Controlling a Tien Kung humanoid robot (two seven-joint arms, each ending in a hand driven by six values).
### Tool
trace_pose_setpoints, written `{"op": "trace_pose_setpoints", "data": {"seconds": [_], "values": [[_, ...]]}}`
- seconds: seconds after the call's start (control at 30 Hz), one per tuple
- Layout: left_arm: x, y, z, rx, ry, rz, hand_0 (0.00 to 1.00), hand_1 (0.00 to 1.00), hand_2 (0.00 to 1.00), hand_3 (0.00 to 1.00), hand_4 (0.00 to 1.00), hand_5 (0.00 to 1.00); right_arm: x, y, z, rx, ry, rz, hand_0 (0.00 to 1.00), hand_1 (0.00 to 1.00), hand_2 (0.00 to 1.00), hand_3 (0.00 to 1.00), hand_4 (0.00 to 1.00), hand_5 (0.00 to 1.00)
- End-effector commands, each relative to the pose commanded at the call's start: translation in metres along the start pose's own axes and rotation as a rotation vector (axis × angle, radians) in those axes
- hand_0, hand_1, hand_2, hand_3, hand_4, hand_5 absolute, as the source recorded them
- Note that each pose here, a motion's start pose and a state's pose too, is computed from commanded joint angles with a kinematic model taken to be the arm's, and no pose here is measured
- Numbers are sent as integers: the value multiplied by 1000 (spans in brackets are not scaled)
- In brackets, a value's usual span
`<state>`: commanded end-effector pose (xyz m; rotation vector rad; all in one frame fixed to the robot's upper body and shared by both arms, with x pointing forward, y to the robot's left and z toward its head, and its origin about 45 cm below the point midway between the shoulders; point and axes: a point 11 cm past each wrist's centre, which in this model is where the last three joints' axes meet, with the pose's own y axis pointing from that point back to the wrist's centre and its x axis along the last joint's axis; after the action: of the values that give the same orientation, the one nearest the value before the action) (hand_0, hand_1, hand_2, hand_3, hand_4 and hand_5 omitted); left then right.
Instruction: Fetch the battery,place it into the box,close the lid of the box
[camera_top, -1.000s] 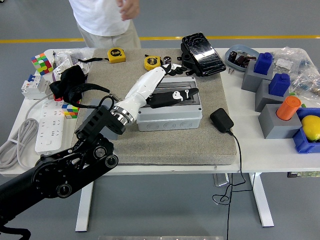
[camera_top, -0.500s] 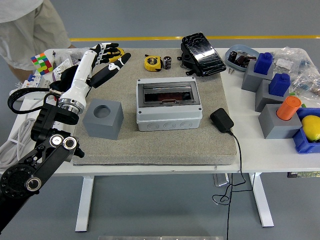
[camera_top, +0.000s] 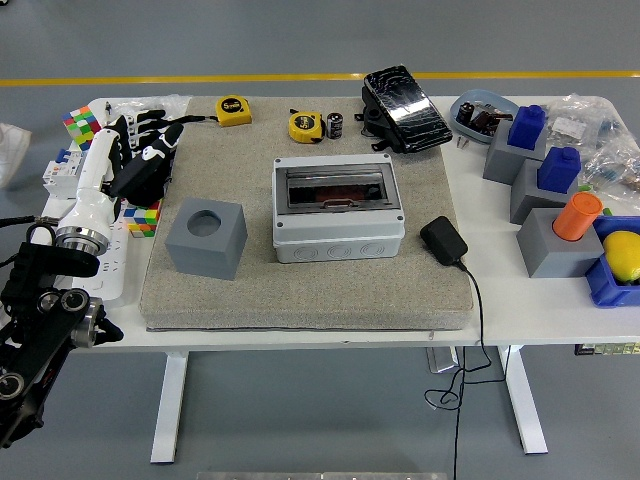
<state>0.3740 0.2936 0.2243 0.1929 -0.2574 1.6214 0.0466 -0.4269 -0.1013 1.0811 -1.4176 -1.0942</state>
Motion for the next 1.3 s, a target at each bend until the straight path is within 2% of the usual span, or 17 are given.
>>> {"op": "trace_pose_setpoints", "data": {"seconds": [0.33, 0.6, 0.8, 1.03, 1.3], "values": [[15, -2, -4, 4, 13, 42, 419, 659, 693, 709, 961, 623, -2, 0, 1, -2, 2, -5, 702, 727, 721, 704, 998, 716], [7, -1, -6, 14, 18, 26, 419, 652, 688, 705, 957, 593, -1, 0, -3, 5, 0, -2, 702, 727, 721, 703, 998, 716], [9, -1, -10, 27, 5, 27, 421, 650, 684, 703, 949, 573, -2, 0, -4, 7, 0, -4, 701, 727, 720, 703, 998, 716], [9, -6, -3, 7, -13, 15, 419, 647, 683, 702, 947, 567, -9, 0, -14, 19, 27, -16, 704, 727, 721, 703, 998, 716], [4, 4, -14, 34, -36, -4, 420, 646, 683, 698, 942, 563, -9, -1, -1, -5, 30, -13, 704, 727, 721, 703, 998, 716]]}}
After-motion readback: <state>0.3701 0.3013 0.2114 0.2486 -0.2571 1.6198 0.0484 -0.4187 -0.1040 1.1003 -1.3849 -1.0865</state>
